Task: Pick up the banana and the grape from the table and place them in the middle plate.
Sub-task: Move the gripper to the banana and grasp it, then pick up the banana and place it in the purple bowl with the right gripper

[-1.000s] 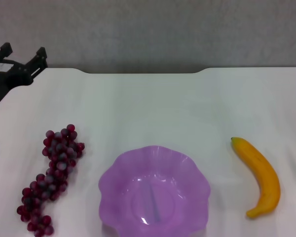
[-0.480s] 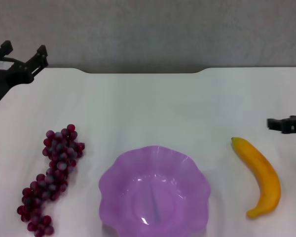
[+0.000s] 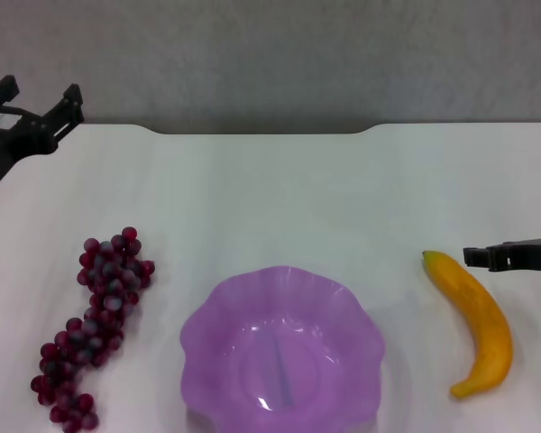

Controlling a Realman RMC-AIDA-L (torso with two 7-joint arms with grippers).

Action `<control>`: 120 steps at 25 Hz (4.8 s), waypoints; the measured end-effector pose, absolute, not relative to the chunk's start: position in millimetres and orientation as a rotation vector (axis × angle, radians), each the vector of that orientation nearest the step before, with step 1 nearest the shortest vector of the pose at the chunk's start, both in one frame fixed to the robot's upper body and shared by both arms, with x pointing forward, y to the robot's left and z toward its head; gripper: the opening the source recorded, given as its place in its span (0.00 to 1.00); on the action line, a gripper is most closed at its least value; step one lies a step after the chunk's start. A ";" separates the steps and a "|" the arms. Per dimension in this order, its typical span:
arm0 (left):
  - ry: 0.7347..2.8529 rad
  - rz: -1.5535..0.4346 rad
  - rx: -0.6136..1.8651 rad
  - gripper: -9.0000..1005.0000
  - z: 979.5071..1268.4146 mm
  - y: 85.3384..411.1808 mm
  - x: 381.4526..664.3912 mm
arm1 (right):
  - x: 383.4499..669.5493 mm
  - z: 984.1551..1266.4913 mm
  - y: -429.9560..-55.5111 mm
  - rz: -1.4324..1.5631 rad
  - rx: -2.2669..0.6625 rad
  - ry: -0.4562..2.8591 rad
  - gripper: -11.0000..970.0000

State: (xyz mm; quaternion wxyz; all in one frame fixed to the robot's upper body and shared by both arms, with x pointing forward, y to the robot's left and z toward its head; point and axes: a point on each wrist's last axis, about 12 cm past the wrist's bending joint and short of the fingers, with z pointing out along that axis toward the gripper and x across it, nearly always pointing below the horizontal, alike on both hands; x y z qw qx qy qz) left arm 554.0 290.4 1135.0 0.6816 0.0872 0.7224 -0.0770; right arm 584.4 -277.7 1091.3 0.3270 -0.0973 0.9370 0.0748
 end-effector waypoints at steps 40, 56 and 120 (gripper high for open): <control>1.606 -0.154 0.210 0.82 1140.6 289.9 553.6 | 602.2 1051.4 -271.0 0.157 -0.264 2.629 0.51; 1.615 -0.147 0.203 0.82 1137.9 292.9 550.4 | 600.6 1075.2 -276.7 0.163 -0.271 2.539 0.51; 1.603 -0.145 0.216 0.80 1140.8 290.2 551.2 | 567.5 1115.5 -117.2 0.181 -1.240 2.327 0.52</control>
